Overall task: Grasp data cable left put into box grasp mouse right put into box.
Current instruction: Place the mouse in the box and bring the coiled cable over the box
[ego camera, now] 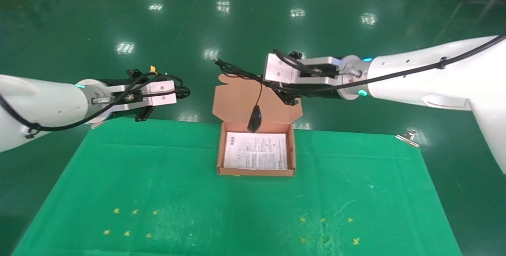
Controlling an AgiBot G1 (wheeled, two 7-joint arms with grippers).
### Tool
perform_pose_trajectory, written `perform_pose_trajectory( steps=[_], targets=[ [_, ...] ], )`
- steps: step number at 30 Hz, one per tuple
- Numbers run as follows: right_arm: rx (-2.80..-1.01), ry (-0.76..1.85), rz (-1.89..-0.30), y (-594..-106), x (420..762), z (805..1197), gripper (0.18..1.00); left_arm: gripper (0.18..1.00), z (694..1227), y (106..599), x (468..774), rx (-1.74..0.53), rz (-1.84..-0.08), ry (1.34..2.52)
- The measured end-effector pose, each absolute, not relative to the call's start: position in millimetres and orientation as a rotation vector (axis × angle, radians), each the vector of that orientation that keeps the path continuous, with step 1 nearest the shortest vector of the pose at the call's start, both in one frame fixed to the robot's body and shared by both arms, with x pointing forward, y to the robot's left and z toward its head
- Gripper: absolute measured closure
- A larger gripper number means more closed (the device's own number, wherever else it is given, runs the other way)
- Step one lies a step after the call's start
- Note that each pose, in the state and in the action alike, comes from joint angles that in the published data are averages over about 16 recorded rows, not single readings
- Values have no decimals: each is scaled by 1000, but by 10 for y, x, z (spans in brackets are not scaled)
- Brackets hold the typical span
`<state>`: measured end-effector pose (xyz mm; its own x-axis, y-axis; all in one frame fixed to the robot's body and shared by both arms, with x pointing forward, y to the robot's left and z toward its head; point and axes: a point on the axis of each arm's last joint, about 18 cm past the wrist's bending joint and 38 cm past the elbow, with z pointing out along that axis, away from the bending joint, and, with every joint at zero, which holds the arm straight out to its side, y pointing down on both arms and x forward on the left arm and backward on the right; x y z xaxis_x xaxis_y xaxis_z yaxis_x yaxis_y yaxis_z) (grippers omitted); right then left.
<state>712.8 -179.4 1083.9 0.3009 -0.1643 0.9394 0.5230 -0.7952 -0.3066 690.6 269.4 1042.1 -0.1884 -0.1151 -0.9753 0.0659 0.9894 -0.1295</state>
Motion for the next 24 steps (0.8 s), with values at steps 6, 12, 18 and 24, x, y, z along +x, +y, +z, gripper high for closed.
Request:
perform_pose_trajectory(
  steps=[6,12,18,24],
  targets=[
    [-1997,-297,-1473,-1655,7242,10638,967,904,10401,2757,6894,-71,-135,1760],
    [-2026,-216,-1401,-1670,7383,10330,967,904,10398,2755,6885,-76,-131,1759],
    [-2087,-116,-1351,-1787,7521,9983,967,904,10397,2754,6883,-77,-131,1759],
    [-2139,-60,-1322,-1855,7596,9732,967,904,10396,2754,6883,-77,-130,1759]
  ],
)
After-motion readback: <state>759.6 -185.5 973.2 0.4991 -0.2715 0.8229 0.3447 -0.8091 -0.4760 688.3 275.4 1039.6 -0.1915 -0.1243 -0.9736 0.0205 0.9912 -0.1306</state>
